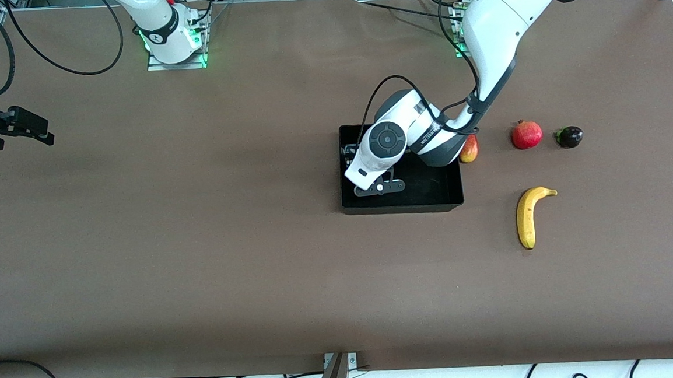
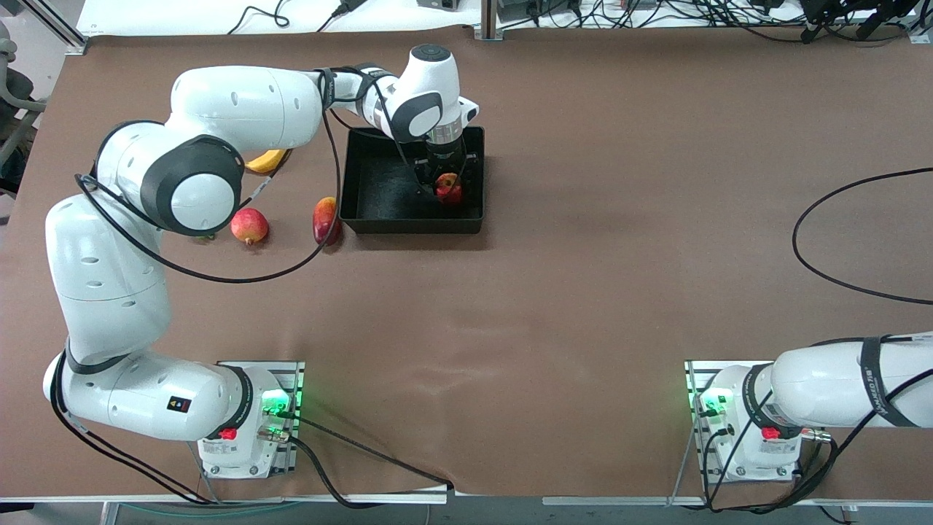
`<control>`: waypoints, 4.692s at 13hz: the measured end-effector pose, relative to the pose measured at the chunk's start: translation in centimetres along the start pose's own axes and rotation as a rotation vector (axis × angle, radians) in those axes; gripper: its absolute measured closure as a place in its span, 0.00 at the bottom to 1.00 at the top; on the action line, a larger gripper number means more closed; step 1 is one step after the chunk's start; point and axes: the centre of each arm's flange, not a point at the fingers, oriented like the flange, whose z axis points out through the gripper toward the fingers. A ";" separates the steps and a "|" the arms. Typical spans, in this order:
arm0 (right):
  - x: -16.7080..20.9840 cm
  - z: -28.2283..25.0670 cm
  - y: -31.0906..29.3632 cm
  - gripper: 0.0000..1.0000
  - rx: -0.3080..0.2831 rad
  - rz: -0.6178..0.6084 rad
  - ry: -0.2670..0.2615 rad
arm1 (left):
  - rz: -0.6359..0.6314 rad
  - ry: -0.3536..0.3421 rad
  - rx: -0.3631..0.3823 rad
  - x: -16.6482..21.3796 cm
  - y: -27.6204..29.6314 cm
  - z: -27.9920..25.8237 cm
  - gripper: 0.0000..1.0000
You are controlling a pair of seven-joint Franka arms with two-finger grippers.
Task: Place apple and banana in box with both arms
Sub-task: 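Lift the small apple with the left gripper and carry it over the box, then lower the apple into the box and open the left gripper, then move the left gripper back over the yellow banana and lower it, then grasp the banana with the left gripper and carry it over the box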
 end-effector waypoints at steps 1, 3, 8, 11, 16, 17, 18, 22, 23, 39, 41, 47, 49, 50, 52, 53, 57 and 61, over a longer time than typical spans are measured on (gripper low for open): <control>0.0 0.0 0.0 0.00 0.000 0.000 0.000 | -0.001 0.003 0.001 0.1 0.0 0.0 0.31; 0.0 0.0 0.0 0.00 0.000 0.000 0.000 | -0.008 0.009 0.000 0.5 -0.3 -0.2 0.15; 0.0 0.0 0.0 0.00 0.000 0.000 0.000 | -0.017 0.032 -0.008 1.2 -0.4 -2.2 0.00; 0.0 0.0 0.0 0.00 0.000 0.000 0.000 | -0.012 0.068 0.017 1.6 -2.4 -8.4 0.00; 0.0 0.0 0.0 0.00 0.000 0.000 0.000 | 0.088 0.095 0.056 5.1 -12.1 -16.9 0.00; 0.0 0.0 0.0 0.00 0.000 0.000 0.000 | 0.117 0.095 0.059 6.2 -15.0 -18.2 0.00; 0.0 0.0 0.0 0.00 0.000 0.000 0.000 | 0.141 0.094 0.061 7.2 -18.0 -19.5 0.00; 0.0 0.0 0.0 0.00 0.001 0.000 0.000 | 0.212 0.094 0.072 8.6 -27.6 -23.4 0.00; 0.0 0.0 0.0 0.00 0.001 0.000 0.000 | 0.224 0.088 0.076 8.6 -29.5 -23.8 0.00; 0.0 0.0 0.0 0.00 0.002 0.000 0.000 | 0.302 0.269 0.049 10.6 -42.4 -6.0 0.00; 0.0 0.0 0.0 0.00 0.002 0.000 0.000 | 0.313 0.265 0.043 11.1 -42.4 -4.2 0.00; 0.0 0.0 0.0 0.00 0.002 0.000 0.000 | 0.362 0.298 0.021 14.4 -43.5 -1.0 0.00; 0.0 0.0 0.0 0.00 0.002 0.000 0.000 | 0.380 0.304 0.023 14.8 -42.9 -1.1 0.21; 0.0 0.0 0.0 0.00 0.002 0.000 0.000 | 0.387 0.313 0.025 15.0 -42.4 -1.5 0.31; 0.0 0.0 0.0 0.00 0.002 0.000 0.000 | 0.408 0.328 0.030 15.3 -41.7 -2.2 0.54; 0.0 0.0 0.0 0.00 0.002 0.000 0.000 | 0.426 0.336 0.034 15.5 -41.5 -2.7 0.66; 0.0 0.0 0.0 0.00 0.002 0.000 0.000 | 0.481 0.324 0.050 14.5 -39.2 -7.8 0.67; 0.0 0.0 -0.1 0.00 0.002 -0.002 0.001 | 0.552 0.231 -0.005 7.0 -27.6 -16.8 0.67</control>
